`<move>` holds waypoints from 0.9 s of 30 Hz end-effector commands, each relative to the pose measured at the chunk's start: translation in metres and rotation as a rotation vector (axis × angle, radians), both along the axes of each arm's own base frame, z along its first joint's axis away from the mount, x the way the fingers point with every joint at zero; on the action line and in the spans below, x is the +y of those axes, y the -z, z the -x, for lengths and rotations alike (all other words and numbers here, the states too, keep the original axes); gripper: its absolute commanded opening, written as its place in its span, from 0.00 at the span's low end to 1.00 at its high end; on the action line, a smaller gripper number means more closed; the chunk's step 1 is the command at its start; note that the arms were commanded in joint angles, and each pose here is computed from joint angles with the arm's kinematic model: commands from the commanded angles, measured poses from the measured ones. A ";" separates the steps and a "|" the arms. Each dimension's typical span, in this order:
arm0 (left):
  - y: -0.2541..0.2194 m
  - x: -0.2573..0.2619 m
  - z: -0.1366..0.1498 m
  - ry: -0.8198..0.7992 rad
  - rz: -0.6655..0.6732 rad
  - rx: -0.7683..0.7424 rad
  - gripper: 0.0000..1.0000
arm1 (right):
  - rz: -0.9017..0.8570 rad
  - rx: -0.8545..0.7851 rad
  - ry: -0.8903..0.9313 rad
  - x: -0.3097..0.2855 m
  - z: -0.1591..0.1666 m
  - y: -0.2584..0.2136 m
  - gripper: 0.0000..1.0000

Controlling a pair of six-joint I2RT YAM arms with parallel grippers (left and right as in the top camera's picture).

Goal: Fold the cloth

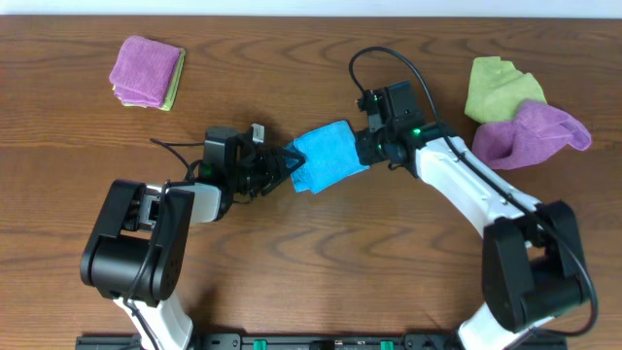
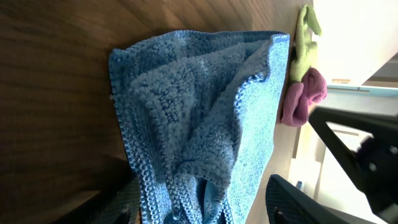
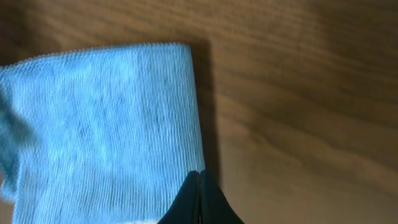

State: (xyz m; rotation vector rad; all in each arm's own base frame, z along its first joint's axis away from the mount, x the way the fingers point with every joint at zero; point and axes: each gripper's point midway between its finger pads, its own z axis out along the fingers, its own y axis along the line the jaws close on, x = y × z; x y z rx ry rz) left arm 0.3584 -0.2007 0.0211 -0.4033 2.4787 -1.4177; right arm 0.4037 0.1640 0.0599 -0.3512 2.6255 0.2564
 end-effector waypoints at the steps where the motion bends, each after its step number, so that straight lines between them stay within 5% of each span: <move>1: 0.033 0.006 0.017 -0.012 -0.047 0.101 0.67 | -0.011 0.012 0.030 0.000 -0.005 0.013 0.01; 18: 0.033 0.006 0.017 -0.012 -0.047 0.101 0.67 | -0.015 0.038 0.174 -0.003 -0.023 0.062 0.01; 27: 0.035 0.008 0.014 -0.029 -0.063 0.089 0.70 | -0.126 0.090 0.075 0.036 -0.008 0.063 0.02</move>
